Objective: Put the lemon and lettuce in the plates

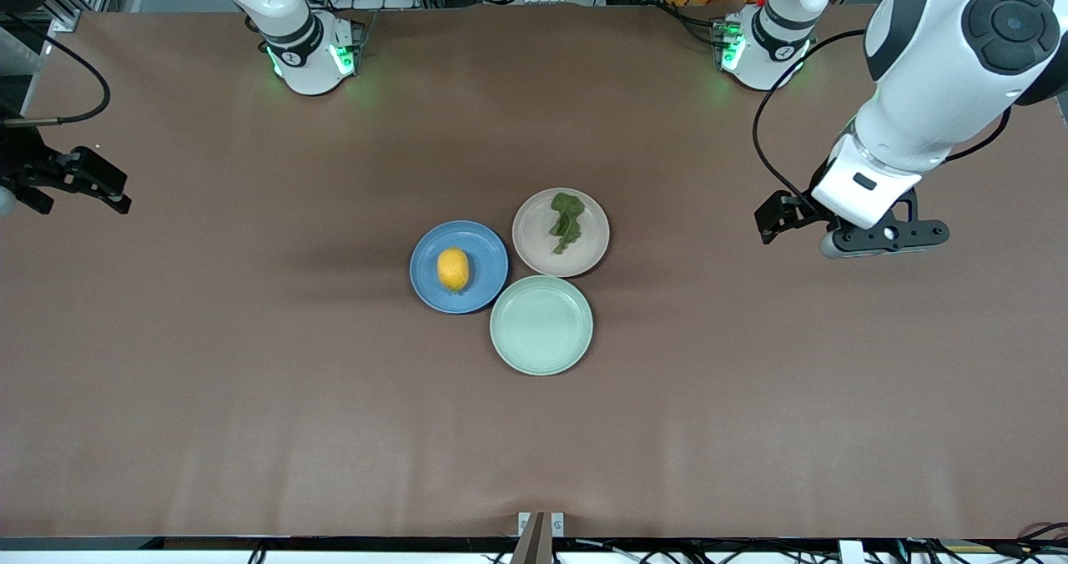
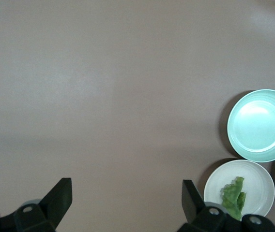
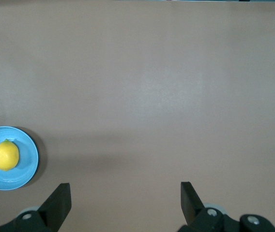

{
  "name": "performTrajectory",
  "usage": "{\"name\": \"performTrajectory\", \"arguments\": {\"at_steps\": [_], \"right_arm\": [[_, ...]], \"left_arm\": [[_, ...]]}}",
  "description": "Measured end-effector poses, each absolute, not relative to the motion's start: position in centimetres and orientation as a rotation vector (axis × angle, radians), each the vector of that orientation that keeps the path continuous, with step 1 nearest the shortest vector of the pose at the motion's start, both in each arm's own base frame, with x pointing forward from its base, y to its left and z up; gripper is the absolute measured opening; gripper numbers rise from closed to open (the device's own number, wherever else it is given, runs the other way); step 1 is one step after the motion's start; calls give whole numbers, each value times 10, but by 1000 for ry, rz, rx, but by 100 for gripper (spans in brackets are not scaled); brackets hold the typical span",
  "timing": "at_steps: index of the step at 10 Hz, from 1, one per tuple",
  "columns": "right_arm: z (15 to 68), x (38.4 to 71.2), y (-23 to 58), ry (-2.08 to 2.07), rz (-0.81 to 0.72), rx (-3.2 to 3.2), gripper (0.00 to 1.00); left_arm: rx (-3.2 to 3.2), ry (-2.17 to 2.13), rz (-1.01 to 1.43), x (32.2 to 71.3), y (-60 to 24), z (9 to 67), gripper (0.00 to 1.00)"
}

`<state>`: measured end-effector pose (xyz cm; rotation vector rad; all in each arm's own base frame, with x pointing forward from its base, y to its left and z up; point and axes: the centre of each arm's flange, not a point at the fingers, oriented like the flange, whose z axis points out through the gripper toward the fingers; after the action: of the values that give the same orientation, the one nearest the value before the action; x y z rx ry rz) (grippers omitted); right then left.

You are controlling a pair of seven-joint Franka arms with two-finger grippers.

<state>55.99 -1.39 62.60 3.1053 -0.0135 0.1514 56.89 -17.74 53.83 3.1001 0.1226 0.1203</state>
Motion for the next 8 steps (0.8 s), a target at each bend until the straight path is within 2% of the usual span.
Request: {"name": "performTrajectory", "arguments": {"at_steps": [8], "right_arm": [[628,561,-18,-101,159,3130,100]], "left_arm": [[3096,173,135,575,-159,543,100]]}}
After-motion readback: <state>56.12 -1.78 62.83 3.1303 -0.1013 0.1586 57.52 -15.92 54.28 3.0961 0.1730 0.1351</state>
